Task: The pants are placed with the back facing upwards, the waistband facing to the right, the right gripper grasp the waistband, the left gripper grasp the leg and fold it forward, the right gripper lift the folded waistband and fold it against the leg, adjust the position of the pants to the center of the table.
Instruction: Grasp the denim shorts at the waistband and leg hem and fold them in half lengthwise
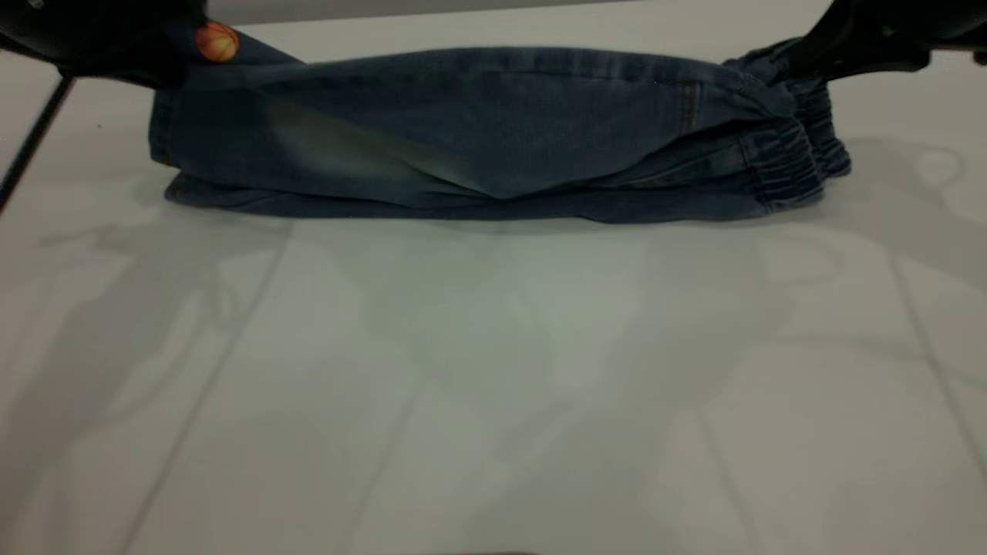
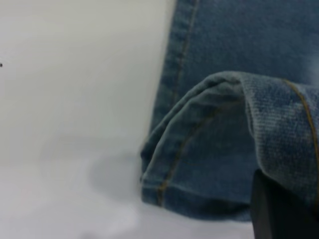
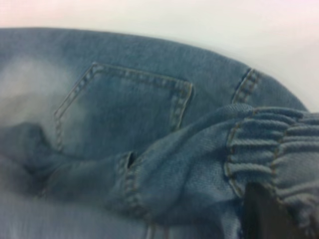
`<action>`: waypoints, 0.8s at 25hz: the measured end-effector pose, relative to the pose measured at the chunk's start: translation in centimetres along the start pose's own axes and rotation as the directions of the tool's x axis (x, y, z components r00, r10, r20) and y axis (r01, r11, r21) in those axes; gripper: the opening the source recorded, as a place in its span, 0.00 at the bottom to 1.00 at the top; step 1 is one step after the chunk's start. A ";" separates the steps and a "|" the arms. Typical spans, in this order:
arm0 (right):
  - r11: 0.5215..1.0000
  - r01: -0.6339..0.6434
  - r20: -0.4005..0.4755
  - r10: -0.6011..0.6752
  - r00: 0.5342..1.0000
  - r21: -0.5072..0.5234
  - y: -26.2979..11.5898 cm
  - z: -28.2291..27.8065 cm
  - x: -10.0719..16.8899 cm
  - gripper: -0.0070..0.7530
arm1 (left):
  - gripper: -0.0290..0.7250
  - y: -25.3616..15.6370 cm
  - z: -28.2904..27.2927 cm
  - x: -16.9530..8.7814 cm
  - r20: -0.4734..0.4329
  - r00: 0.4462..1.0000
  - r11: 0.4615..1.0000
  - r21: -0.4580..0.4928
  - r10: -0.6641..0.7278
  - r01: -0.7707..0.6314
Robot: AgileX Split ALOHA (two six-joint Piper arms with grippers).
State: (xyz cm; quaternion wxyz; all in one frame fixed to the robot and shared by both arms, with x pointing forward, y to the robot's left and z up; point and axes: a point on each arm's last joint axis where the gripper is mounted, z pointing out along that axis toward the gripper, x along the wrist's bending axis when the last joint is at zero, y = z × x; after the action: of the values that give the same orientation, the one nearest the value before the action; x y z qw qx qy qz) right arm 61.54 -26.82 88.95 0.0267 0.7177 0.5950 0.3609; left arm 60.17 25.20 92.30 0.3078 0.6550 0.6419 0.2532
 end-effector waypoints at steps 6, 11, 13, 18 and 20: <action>0.999 -0.002 0.054 0.005 0.999 -0.044 0.5 1.6 -1.2 0.06 | 0.09 -0.5 2.4 0.3 -0.027 0.999 0.995 -0.085 0.048 -0.050; 0.994 0.023 0.111 -0.011 0.994 -0.107 1.3 1.5 -1.7 0.06 | 0.09 0.3 4.8 0.0 -0.018 0.989 0.978 -0.145 0.148 -0.149; 0.992 0.043 0.126 -0.028 0.992 -0.118 1.6 1.5 -1.7 0.06 | 0.09 0.4 5.6 -0.3 -0.009 0.981 0.969 -0.152 0.194 -0.193; 0.988 0.054 0.124 -0.036 0.992 -0.141 2.4 1.4 -1.5 0.09 | 0.10 0.3 6.9 -0.5 -0.008 0.973 0.953 -0.199 0.230 -0.227; 0.988 0.061 0.126 -0.043 0.991 -0.143 2.5 1.4 -1.5 0.14 | 0.11 -0.1 7.3 -0.5 -0.007 0.973 0.954 -0.193 0.231 -0.228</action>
State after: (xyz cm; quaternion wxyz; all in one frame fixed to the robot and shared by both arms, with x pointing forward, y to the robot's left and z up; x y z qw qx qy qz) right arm 64.31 -28.29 88.34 0.1252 0.7190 0.5825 0.3579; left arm 65.37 24.14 87.24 0.3433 0.6942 0.5314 0.3432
